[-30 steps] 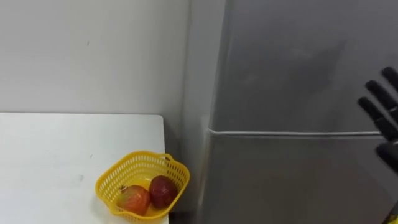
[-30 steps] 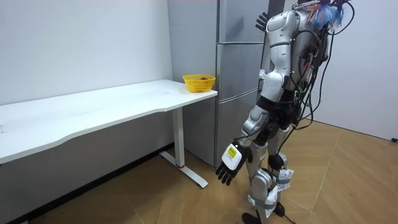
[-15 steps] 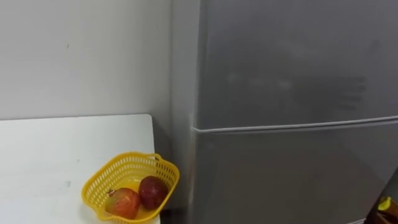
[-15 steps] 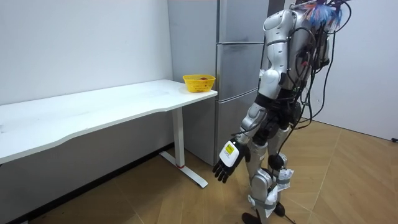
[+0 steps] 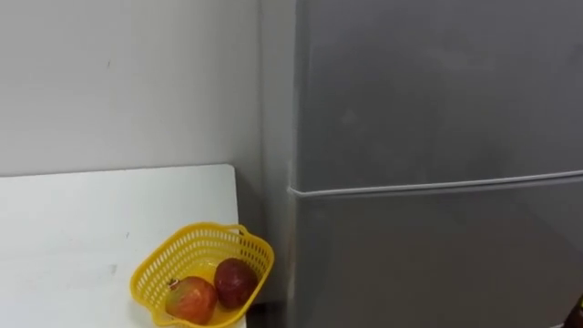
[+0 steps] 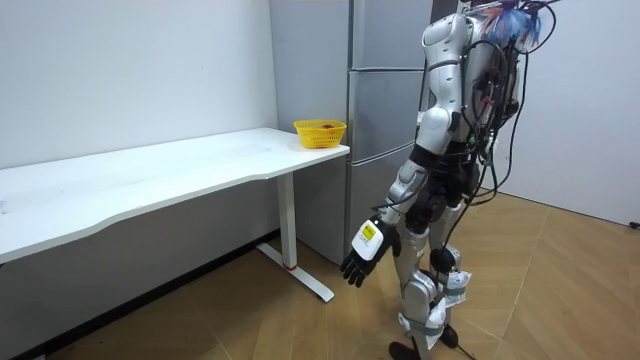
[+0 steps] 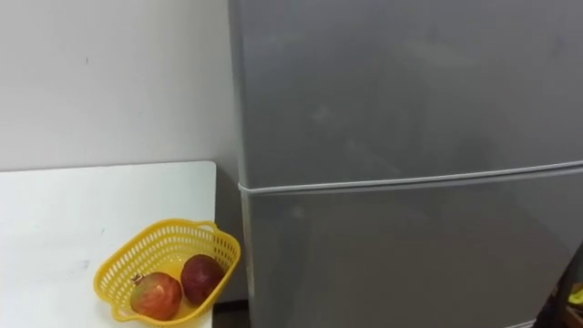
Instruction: Retrieve from the upper fridge
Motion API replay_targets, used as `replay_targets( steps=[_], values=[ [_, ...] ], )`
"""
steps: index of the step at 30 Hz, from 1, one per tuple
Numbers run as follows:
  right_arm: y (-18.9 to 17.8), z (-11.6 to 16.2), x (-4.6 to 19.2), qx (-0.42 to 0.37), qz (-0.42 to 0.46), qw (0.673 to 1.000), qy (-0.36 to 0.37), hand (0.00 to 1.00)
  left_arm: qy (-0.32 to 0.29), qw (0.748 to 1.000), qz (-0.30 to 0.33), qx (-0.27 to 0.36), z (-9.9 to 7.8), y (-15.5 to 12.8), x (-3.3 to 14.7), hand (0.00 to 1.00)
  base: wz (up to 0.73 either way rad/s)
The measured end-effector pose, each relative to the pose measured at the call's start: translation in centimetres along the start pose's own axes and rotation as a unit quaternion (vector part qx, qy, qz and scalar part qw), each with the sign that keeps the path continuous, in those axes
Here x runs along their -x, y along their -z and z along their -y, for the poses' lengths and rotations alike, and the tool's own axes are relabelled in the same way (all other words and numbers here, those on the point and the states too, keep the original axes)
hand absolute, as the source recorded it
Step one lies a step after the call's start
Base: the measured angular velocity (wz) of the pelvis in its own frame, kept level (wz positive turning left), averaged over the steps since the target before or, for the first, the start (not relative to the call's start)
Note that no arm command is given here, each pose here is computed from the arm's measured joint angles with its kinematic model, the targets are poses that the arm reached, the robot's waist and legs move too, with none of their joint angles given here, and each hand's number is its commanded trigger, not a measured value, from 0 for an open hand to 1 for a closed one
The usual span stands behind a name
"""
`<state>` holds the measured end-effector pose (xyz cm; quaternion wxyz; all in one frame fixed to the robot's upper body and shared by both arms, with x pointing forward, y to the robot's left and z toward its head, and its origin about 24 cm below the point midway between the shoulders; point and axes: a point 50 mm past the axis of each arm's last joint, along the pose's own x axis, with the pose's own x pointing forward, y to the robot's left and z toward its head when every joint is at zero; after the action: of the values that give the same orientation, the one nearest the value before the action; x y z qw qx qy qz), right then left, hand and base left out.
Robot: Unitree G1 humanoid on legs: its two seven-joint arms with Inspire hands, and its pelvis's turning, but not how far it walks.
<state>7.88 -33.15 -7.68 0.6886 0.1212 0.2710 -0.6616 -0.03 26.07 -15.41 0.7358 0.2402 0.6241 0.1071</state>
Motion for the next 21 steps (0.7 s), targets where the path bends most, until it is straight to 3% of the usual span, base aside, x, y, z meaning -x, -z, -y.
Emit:
replay_targets(
  steps=[4,7,9,13,15,21],
  values=[
    [2.9,0.4,0.6,0.127,0.015,0.992,-0.009,0.00,0.021,1.000,0.008,0.005,0.6,-0.9,-0.1,0.00,-0.14],
    [5.2,0.5,0.8,0.252,0.022,0.965,-0.073,0.00,0.041,0.999,0.007,-0.003,0.9,-0.8,-0.1,0.00,-0.06],
    [8.2,1.8,0.8,0.381,-0.017,0.913,-0.144,0.00,0.053,0.998,-0.017,-0.007,1.2,0.4,0.1,0.00,-0.10],
    [11.3,5.2,0.6,0.552,-0.091,0.807,-0.188,0.00,0.066,0.997,-0.042,-0.012,1.5,1.1,0.2,0.00,-0.01],
    [12.4,6.5,1.0,0.591,-0.134,0.770,-0.203,0.00,0.070,0.996,-0.056,-0.010,1.6,1.5,0.2,0.00,0.07],
    [13.6,6.6,1.8,0.610,-0.168,0.735,-0.245,0.00,0.108,0.992,-0.072,-0.008,2.5,1.6,0.3,0.00,0.02]
  ],
)
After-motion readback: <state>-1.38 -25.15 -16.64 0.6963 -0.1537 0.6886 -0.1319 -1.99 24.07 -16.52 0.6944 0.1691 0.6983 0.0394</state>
